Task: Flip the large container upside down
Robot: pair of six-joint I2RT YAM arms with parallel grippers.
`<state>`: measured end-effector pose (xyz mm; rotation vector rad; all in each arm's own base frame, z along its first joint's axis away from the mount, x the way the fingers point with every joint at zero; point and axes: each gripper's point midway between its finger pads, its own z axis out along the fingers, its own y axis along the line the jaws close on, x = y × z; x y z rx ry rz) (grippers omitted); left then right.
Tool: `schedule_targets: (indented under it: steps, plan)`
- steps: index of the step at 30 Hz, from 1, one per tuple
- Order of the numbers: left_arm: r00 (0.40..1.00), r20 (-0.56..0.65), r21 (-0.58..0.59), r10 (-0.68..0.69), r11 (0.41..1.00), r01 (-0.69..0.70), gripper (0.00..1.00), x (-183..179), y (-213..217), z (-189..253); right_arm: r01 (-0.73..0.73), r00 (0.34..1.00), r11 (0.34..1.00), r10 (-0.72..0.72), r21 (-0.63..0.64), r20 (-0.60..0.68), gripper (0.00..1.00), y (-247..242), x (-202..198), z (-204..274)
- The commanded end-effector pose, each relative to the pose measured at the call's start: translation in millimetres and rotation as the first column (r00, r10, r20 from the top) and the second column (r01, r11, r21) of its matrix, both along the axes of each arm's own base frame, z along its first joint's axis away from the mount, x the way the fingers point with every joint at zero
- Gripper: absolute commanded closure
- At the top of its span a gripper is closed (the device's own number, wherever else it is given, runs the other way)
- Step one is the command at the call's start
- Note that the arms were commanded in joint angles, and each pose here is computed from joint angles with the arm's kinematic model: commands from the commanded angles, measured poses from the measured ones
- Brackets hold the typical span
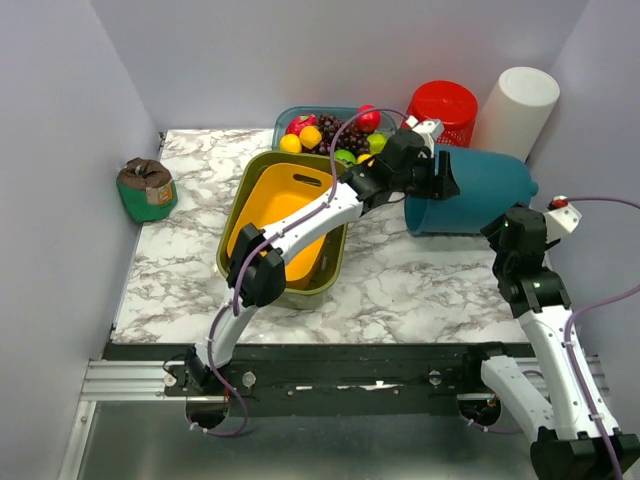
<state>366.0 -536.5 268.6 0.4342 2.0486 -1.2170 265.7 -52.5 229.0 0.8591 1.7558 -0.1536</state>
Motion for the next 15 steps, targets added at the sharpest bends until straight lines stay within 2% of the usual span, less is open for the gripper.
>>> schedule_targets:
  steps: [1,4,5,7,9,10,11,15]
  plan:
    - [0.985,0.131,0.074,0.108,0.99,-0.119,0.3,-1,14,10,-0.059,0.998,0.998,0.059,0.015,0.02,0.29,2,3,6]
    - [0.977,0.15,0.091,0.149,0.982,-0.164,0.29,9,16,8,-0.055,0.998,0.998,0.054,0.022,0.023,0.28,-1,0,2]
    - [0.973,0.148,0.137,0.178,0.97,-0.199,0.3,13,23,0,-0.053,0.998,0.998,0.053,0.022,0.025,0.28,-1,0,2]
    - [0.97,0.163,0.144,0.181,0.968,-0.205,0.3,10,27,3,-0.049,0.998,0.999,0.049,0.023,0.03,0.28,-3,-1,1]
    - [0.965,0.193,0.097,0.177,0.975,-0.198,0.31,2,24,15,-0.051,0.998,0.998,0.05,0.021,0.031,0.27,-4,0,0]
    - [0.962,0.204,0.125,0.18,0.97,-0.208,0.3,-1,29,1,-0.047,0.999,0.999,0.046,0.02,0.024,0.27,-6,-1,-3]
    - [0.951,0.247,0.066,0.186,0.976,-0.208,0.3,-11,29,29,-0.047,0.999,0.999,0.047,0.02,0.018,0.27,-6,0,-5]
    - [0.94,0.283,0.003,0.191,0.98,-0.2,0.3,-29,35,53,-0.039,0.999,0.998,0.038,0.039,0.017,0.23,-11,0,-11]
